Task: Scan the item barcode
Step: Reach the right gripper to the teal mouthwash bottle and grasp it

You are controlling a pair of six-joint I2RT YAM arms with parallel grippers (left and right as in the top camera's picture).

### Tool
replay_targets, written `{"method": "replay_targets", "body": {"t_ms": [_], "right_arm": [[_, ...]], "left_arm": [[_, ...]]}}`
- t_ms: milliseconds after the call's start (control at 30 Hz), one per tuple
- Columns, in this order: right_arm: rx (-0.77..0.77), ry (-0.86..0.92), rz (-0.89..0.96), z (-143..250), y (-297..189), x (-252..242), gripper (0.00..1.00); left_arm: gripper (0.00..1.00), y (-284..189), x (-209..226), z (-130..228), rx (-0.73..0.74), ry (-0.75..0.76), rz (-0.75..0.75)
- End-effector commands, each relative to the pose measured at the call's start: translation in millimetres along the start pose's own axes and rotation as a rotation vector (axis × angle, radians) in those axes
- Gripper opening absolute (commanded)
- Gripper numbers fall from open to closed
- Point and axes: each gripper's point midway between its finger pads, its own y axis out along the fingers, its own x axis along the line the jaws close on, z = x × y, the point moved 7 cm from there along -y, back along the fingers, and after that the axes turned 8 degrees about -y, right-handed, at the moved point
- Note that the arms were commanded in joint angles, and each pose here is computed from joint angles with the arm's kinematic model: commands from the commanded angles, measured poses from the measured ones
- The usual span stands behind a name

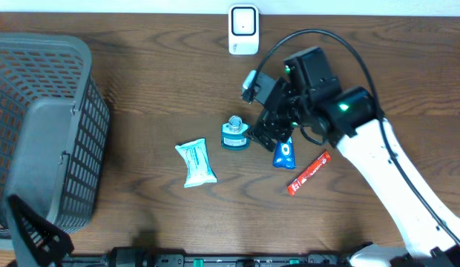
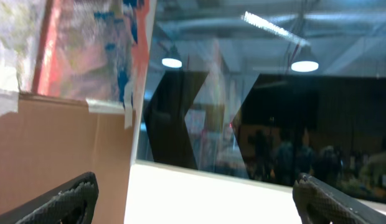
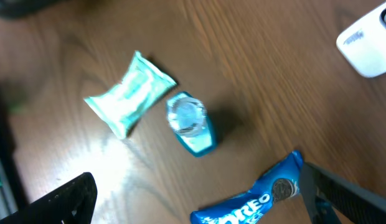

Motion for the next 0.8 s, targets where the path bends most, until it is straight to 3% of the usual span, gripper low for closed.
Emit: {"method": "replay_targets", "body": {"t_ms": [0,767], "right_arm": [[0.042,-0.043,0.009,-0.6,20.4,-5.3,0.99],[0.237,-0.134,-0.041,14.4,119.1,1.3,0.99]], "left_arm": [[1.00,-11.0,-1.8,3.1,-0.032,-0.003,0.039],[1.00,-16.0,1.4,17.6,-0.069,-0.011,0.044]]}}
